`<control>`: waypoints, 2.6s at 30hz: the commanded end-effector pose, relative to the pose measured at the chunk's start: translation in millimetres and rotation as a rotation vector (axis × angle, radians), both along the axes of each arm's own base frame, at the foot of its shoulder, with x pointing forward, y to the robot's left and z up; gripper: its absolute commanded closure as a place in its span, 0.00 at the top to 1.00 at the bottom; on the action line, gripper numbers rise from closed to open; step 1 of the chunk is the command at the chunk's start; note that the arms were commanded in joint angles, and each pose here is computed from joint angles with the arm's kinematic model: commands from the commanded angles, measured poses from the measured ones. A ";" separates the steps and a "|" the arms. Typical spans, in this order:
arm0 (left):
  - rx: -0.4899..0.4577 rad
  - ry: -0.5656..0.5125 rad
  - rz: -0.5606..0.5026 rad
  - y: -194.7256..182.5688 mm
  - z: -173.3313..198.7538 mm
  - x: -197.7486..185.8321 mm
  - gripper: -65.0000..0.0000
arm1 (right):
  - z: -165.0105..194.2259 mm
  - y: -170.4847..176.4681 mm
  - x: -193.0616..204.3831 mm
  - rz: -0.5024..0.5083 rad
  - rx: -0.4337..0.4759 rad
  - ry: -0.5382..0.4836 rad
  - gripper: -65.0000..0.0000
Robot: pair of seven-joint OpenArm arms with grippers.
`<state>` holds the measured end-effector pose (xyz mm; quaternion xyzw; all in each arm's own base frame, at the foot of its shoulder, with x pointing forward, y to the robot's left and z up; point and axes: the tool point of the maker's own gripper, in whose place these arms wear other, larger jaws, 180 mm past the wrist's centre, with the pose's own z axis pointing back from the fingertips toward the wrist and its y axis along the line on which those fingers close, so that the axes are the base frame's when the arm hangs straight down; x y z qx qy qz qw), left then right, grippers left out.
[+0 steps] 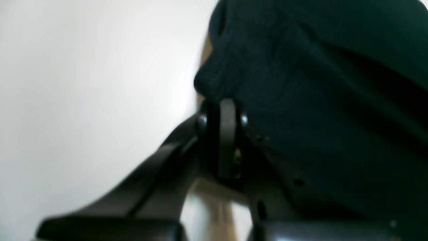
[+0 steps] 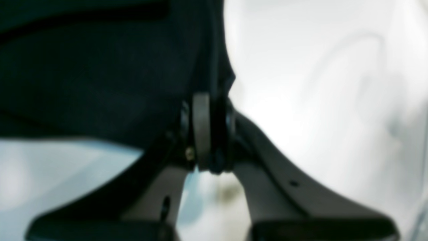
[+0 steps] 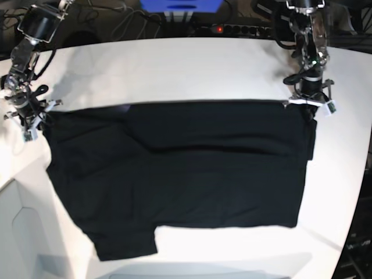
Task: Fold the T-shirt properly
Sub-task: 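Pull both grippers back, dragging the folded shirt toward the arms, then reach both grippers to the hem corners and grasp them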
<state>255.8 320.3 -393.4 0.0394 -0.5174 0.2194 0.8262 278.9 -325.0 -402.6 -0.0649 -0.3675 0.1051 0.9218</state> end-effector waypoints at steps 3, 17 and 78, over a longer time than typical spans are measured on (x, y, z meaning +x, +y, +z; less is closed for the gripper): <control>0.067 -0.069 -0.005 9.8 32.9 -7.2 0.00 | 32.6 -0.7 -1.2 0.036 -0.031 -0.071 0.00; 0.100 -0.144 -0.039 7.4 89.9 8.5 0.00 | 122.2 -16.4 33.5 -0.009 -0.210 -0.172 0.00; -0.014 0.193 0.135 20.4 51.2 -110.9 0.42 | 44.2 -4.2 -124.3 -0.042 -0.205 0.155 0.38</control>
